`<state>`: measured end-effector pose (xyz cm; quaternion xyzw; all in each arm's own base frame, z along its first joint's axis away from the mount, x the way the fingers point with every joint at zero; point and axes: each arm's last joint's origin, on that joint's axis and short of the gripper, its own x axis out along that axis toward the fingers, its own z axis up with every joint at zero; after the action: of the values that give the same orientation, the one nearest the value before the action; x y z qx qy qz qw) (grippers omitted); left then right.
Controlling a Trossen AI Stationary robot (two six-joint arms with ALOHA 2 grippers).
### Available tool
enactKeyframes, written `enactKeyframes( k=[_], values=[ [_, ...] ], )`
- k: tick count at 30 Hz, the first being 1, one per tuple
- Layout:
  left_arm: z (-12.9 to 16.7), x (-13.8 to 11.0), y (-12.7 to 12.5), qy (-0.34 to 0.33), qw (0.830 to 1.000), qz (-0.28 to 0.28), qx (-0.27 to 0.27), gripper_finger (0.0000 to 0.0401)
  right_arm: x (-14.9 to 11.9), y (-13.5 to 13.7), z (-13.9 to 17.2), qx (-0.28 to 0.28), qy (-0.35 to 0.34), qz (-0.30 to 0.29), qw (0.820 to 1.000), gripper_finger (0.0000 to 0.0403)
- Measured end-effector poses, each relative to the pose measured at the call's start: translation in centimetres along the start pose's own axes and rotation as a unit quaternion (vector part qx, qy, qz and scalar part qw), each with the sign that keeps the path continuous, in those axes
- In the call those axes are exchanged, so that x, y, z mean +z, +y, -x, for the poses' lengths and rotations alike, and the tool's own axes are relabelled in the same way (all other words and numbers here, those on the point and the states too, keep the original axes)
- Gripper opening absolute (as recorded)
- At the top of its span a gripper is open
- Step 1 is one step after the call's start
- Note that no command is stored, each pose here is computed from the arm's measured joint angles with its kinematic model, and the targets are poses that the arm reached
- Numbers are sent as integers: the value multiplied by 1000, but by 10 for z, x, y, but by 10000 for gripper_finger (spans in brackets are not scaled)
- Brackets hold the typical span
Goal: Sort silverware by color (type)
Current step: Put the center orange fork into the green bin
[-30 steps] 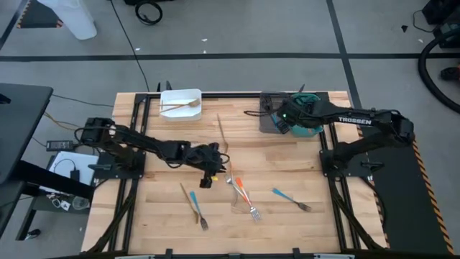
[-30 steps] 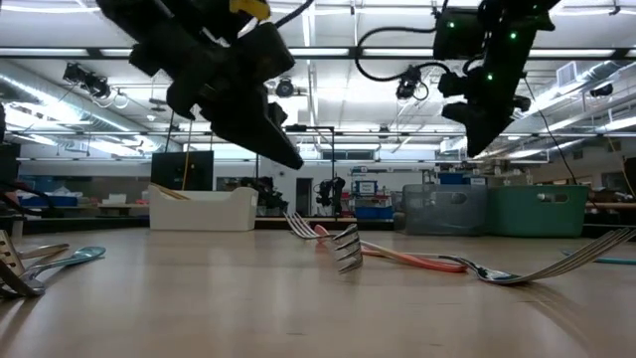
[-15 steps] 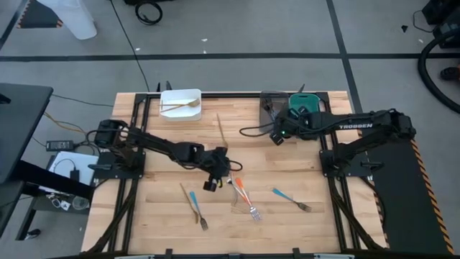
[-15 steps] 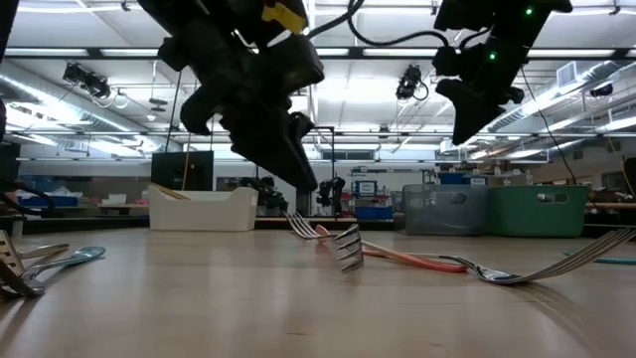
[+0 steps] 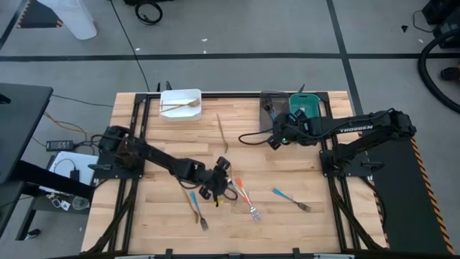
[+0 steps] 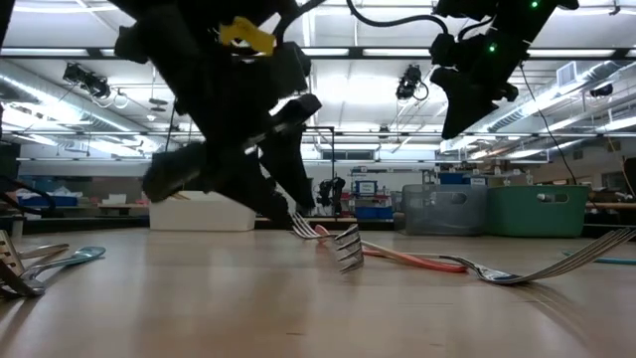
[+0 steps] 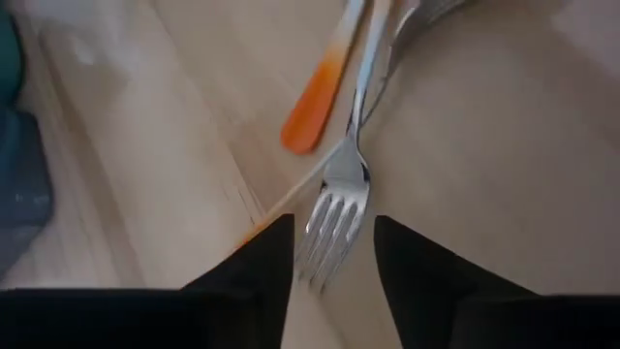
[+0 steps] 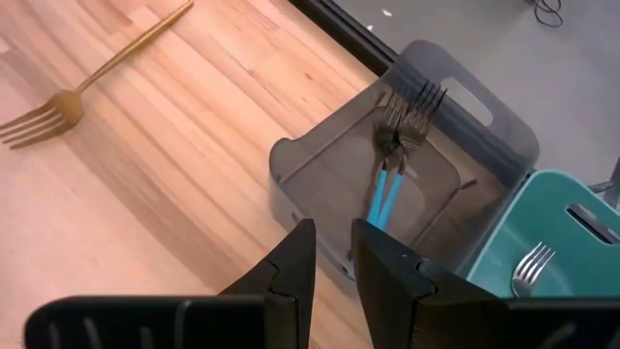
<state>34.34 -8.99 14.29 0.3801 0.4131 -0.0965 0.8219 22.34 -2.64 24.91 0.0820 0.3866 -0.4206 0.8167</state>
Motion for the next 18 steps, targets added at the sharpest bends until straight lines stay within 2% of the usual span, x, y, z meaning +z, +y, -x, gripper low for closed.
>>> enactKeyframes(
  k=[5, 11, 18],
  values=[
    [-8, 1, -13, 31, 997, -68, 30, 177, 0, 0, 0, 0, 1, 0, 1000, 81],
    [-19, -2, -17, 52, 991, -117, 43, 173, 0, 0, 0, 1, -1, -1, 1000, 81],
    [-22, -3, -15, 59, 987, -139, 51, 152, 0, 0, 0, 1, -1, -1, 1000, 81]
  ],
)
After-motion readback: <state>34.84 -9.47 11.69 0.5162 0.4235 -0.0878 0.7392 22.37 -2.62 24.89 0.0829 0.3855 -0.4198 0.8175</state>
